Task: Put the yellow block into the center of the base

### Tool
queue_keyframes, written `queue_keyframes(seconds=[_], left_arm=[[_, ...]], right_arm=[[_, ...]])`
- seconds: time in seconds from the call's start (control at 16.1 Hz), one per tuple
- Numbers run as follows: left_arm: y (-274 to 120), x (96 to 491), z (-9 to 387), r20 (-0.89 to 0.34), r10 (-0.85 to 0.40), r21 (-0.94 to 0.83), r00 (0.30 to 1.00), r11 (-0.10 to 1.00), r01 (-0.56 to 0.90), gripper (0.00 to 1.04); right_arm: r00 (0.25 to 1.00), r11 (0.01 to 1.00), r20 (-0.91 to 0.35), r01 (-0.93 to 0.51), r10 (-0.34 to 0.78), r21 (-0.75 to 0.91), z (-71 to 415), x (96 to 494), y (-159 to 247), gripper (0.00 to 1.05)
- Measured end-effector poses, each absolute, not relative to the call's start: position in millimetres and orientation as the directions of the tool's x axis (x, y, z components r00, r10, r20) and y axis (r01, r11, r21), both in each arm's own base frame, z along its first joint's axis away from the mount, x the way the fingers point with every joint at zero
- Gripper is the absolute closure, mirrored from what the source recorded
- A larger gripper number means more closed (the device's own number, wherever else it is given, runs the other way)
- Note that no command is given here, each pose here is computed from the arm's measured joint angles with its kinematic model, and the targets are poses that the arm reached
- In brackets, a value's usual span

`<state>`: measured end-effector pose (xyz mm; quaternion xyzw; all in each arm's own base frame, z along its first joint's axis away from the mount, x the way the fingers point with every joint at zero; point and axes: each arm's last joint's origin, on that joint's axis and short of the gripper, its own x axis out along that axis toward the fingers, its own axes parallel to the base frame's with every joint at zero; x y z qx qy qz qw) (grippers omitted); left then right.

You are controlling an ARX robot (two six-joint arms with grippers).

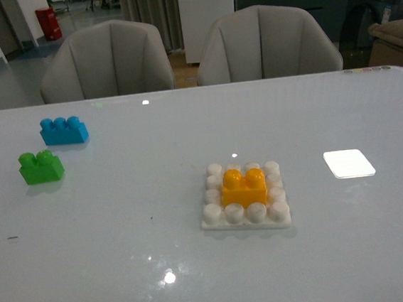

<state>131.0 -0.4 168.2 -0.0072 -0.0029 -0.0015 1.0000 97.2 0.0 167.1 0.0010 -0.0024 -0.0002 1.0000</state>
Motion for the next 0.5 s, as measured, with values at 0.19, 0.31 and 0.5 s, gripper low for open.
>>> queue_keyframes(seconds=[0.19, 0.31, 0.5], left_arm=[[-0.4, 124.4, 168.9, 0.003, -0.003, -0.014, 1.000, 1.000, 0.003, 1.03], [-0.3, 120.0, 170.3, 0.014, -0.003, -0.014, 1.000, 1.000, 0.003, 1.03], [-0.3, 115.0, 170.3, 0.013, -0.003, -0.014, 1.000, 1.000, 0.003, 1.03]], right_arm=[[1.000, 1.000, 0.005, 0.001, -0.001, 0.002, 167.1, 97.2, 0.0, 0.06], [1.000, 1.000, 0.005, 0.000, 0.000, 0.002, 167.1, 97.2, 0.0, 0.06], [1.000, 1.000, 0.005, 0.001, -0.001, 0.002, 167.1, 97.2, 0.0, 0.06]])
